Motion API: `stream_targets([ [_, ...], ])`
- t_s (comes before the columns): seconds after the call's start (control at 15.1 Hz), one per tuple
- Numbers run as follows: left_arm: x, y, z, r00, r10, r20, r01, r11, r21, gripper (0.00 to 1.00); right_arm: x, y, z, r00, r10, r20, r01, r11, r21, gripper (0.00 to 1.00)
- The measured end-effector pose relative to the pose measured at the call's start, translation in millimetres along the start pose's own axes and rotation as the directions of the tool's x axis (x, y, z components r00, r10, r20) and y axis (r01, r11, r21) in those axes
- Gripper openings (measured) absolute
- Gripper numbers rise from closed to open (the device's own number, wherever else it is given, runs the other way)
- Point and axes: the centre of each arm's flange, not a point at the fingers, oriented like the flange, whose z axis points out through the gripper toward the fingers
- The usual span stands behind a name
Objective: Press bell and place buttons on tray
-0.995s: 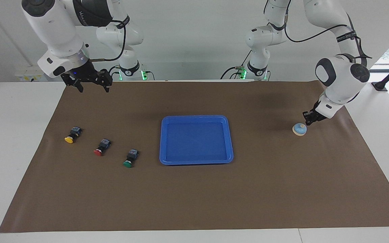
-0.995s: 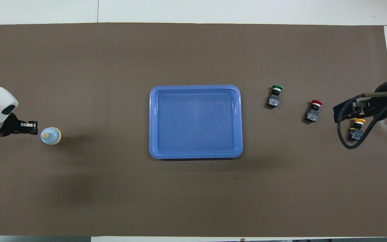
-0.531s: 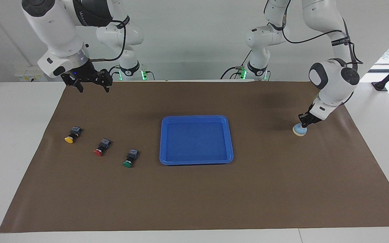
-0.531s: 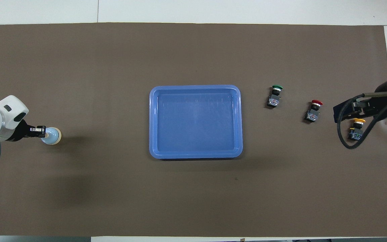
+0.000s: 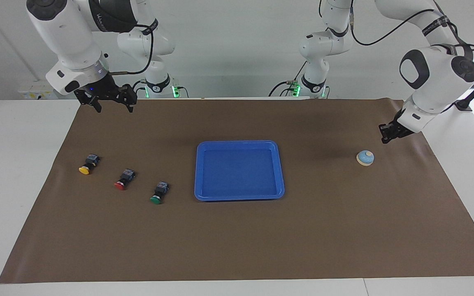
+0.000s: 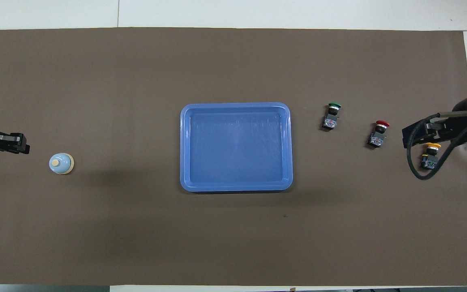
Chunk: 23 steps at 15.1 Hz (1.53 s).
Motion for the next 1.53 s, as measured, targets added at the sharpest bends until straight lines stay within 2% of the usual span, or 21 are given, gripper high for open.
stream_targets([
  [0.2, -15, 12, -16, 0.999, 0.018, 0.040, -0.017, 1.000, -0.004, 0.63, 0, 0, 0, 1.000, 0.000, 0.000, 0.000, 1.000, 0.000, 1.00],
  [0.4, -13, 41, -45, 0.996, 0.055, 0.071, -0.054, 0.999, -0.003, 0.97, 0, 0, 0, 1.000, 0.000, 0.000, 0.000, 1.000, 0.000, 1.00],
  [0.46, -10, 50, -51, 0.996, 0.054, 0.066, -0.055, 0.999, 0.001, 1.00, 0, 0, 0, 1.000, 0.000, 0.000, 0.000, 1.000, 0.000, 1.00],
  [0.66, -4, 52, -52, 0.997, 0.046, 0.061, -0.046, 0.999, 0.003, 1.00, 0, 0, 0, 1.000, 0.000, 0.000, 0.000, 1.000, 0.000, 1.00],
  [1.06, 11, 52, -36, 0.995, 0.048, 0.090, -0.048, 0.999, -0.002, 1.00, 0, 0, 0, 1.000, 0.000, 0.000, 0.000, 1.000, 0.000, 1.00],
  [1.53, 12, 53, -39, 0.996, 0.040, 0.081, -0.040, 0.999, 0.000, 1.00, -1, 0, -2, 1.000, 0.000, -0.003, 0.000, 1.000, 0.000, 1.00],
])
